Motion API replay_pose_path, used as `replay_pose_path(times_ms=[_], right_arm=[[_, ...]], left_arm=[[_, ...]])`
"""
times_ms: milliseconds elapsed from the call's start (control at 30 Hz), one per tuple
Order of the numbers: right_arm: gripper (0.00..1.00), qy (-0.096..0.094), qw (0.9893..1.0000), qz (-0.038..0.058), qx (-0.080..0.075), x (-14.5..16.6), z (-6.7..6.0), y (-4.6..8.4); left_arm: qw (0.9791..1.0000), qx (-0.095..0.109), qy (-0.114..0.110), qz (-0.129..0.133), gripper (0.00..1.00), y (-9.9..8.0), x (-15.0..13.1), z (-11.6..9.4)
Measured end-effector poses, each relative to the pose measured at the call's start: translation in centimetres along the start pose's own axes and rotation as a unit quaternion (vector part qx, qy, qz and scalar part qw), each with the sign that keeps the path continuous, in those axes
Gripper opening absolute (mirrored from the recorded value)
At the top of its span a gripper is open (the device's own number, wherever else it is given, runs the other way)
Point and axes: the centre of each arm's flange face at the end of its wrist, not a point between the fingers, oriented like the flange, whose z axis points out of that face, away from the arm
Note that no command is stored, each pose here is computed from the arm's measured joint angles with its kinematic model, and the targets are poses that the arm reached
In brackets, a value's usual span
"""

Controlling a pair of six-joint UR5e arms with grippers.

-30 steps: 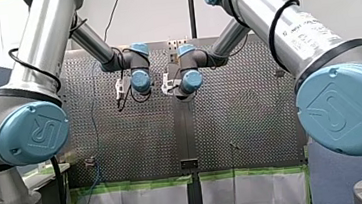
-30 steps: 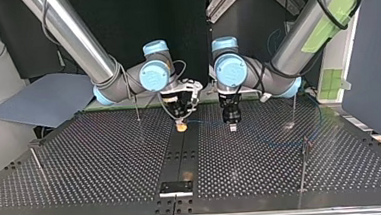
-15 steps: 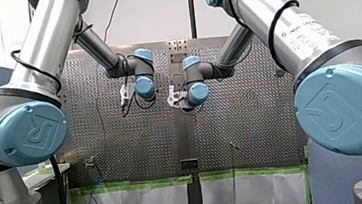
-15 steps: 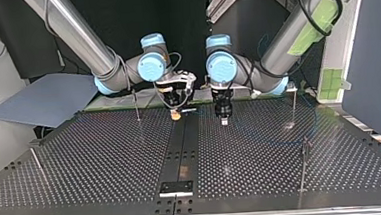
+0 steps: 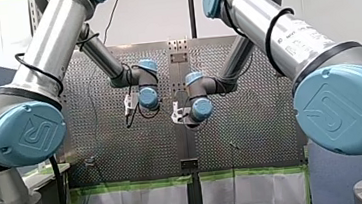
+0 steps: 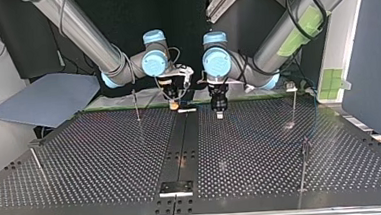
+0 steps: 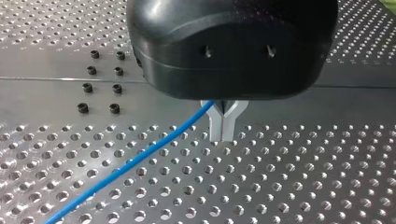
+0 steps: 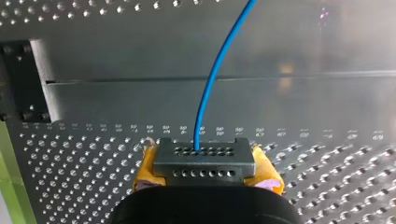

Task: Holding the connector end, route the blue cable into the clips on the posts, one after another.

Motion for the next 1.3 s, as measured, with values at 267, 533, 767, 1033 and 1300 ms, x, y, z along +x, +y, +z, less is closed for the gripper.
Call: replay_pose_path(times_ms=[267,533,767,1033,1300], right_arm=[[0.0,-0.004,1.0,0.0013,-0.008,-3.0,0.3,1.4],[0.0,-0.02,0.9997,-0.0013,-0.012,-6.7,0.7,2.1],[0.0,-0.025,0.9996,-0.0018,-0.014,-8.8,1.0,2.6],[0.0,-0.031,0.9993,0.001,-0.021,-11.7,0.5,4.1],[0.0,-0.024,0.9993,0.0042,-0.028,-13.8,0.7,5.5]], left_arm=[[0.9999,0.003,-0.01,-0.005,0.0,0.0,0.9,-0.1],[0.9999,0.012,0.004,0.005,0.0,-1.2,4.1,0.2],[0.9998,0.018,0.006,0.008,0.0,-2.5,7.5,0.5],[0.9991,0.023,0.029,0.021,0.0,-3.3,11.7,0.5],[0.9978,0.027,0.048,0.037,0.0,-3.9,16.2,0.5]])
